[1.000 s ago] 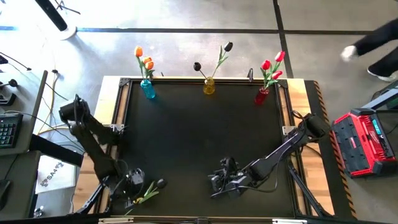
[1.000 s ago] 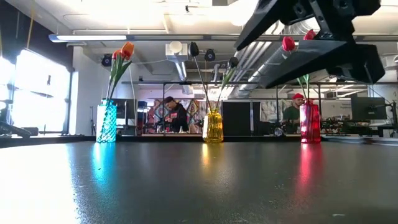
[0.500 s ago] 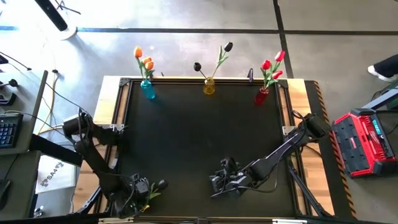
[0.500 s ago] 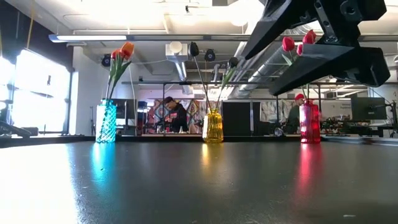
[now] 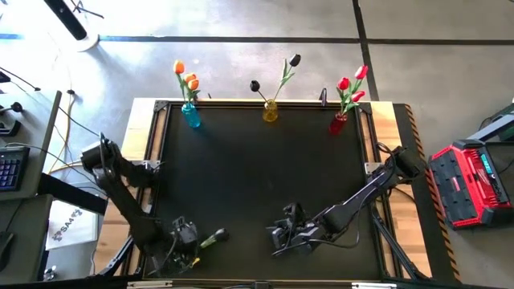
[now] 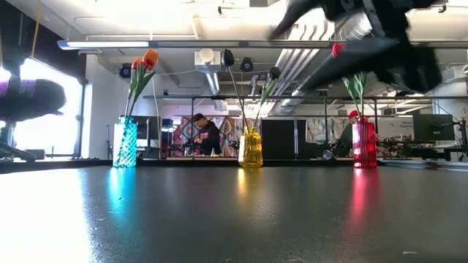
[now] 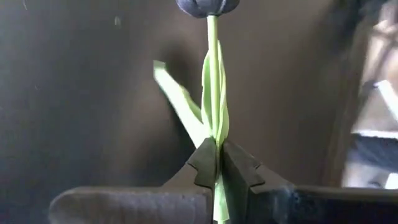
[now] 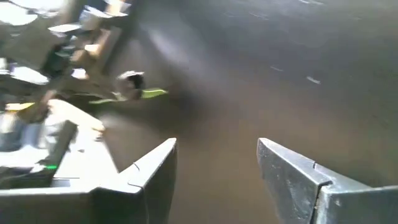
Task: Sort flowers into vase by color
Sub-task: Put the black flower into the yellow vase, then return to Home Position
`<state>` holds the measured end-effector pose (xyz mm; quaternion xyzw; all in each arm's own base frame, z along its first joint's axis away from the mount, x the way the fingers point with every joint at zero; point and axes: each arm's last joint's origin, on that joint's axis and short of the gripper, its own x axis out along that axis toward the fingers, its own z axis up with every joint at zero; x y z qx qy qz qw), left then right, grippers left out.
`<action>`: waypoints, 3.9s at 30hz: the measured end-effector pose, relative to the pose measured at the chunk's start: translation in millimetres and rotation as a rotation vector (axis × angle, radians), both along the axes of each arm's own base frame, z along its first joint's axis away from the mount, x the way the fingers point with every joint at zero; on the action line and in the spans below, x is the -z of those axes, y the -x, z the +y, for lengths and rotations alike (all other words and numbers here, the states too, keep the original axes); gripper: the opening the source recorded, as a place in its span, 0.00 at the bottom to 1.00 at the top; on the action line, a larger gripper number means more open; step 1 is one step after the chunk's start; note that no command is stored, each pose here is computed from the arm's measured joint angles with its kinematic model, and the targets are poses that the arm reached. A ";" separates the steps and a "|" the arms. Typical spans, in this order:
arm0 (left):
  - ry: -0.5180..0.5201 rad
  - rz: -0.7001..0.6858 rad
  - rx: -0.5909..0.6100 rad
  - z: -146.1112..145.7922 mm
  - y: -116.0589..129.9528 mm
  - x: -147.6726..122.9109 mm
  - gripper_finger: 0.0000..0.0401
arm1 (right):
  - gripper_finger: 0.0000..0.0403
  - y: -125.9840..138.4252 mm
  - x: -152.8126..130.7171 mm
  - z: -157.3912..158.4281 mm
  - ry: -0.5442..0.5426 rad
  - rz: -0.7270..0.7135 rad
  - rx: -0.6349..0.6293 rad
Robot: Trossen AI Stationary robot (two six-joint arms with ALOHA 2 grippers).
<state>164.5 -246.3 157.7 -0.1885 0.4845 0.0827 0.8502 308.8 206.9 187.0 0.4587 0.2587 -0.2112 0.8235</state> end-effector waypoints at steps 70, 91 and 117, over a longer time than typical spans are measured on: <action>-0.139 -0.394 -0.397 198.2 -105.5 -100.4 0.33 | 0.00 2.0 -142.7 -245.2 0.837 -0.052 -0.055; -0.203 -0.401 -0.331 306.8 -111.9 -106.8 0.33 | 0.00 43.9 -215.4 -364.2 0.948 0.034 0.143; -0.206 -0.396 -0.306 314.0 -109.6 -107.1 0.33 | 0.51 20.6 -188.7 -381.6 0.874 0.077 0.084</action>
